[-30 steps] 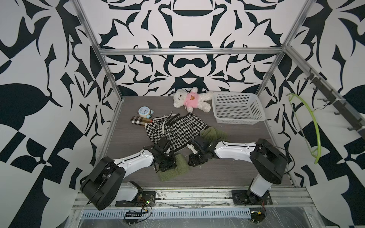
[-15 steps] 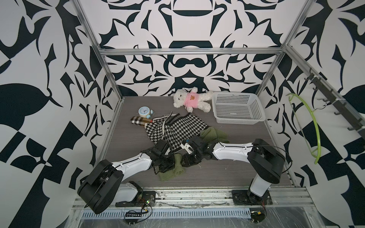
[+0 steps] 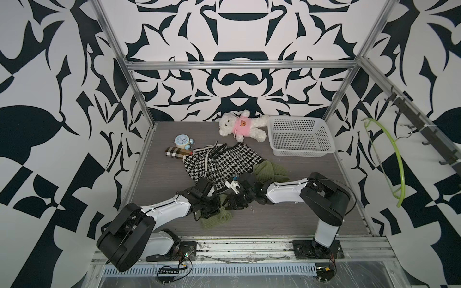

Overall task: Roll up the scarf and place it into the basket
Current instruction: Roll the scarf at the center of the board.

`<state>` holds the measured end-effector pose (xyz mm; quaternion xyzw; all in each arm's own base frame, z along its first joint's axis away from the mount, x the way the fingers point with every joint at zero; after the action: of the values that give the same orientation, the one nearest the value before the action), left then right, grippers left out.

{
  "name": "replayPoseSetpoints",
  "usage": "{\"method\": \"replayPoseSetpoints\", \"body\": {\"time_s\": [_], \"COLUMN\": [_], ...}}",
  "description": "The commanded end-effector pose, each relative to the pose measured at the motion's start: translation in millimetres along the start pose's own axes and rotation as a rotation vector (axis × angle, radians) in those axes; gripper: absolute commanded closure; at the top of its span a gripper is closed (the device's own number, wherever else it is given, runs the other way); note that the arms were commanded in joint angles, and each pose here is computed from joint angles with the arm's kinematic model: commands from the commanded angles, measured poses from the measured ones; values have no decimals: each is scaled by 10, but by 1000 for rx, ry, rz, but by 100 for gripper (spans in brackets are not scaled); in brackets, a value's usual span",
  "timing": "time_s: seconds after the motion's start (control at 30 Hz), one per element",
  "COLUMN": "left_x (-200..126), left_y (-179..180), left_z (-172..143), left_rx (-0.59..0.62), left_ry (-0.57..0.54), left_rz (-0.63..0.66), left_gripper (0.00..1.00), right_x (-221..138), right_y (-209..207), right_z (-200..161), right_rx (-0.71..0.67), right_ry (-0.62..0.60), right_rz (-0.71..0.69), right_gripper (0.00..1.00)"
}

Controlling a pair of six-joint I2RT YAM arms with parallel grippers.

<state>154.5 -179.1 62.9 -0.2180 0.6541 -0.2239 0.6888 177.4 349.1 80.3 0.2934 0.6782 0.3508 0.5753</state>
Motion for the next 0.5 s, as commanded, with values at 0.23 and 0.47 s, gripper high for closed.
{"method": "replayPoseSetpoints", "body": {"time_s": [0.23,0.47], "left_x": [104,-286], "left_y": [333,201], "left_z": [-176,-3], "left_rx": [-64,-2], "left_ry": [82,-41], "left_rz": [170,166], "left_gripper": [100,95], "right_x": [48,-276], "right_y": [92,-70], "right_z": [-293,-256], "right_rx": [-44,-178], "right_ry": [77,-127], "right_rz": [8,-553], "right_gripper": [100,100]}}
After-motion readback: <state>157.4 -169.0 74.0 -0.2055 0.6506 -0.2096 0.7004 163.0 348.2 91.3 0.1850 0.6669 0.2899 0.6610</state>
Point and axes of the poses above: each gripper's point midway between its finger pads, its own x axis out along the fingers, its own y axis along the line the jaws close on, z = x × y, the point moved 6 cm from there along -x, back along the fingers, and after that the axes turned 15 degrees about x, right-handed, at the moved point
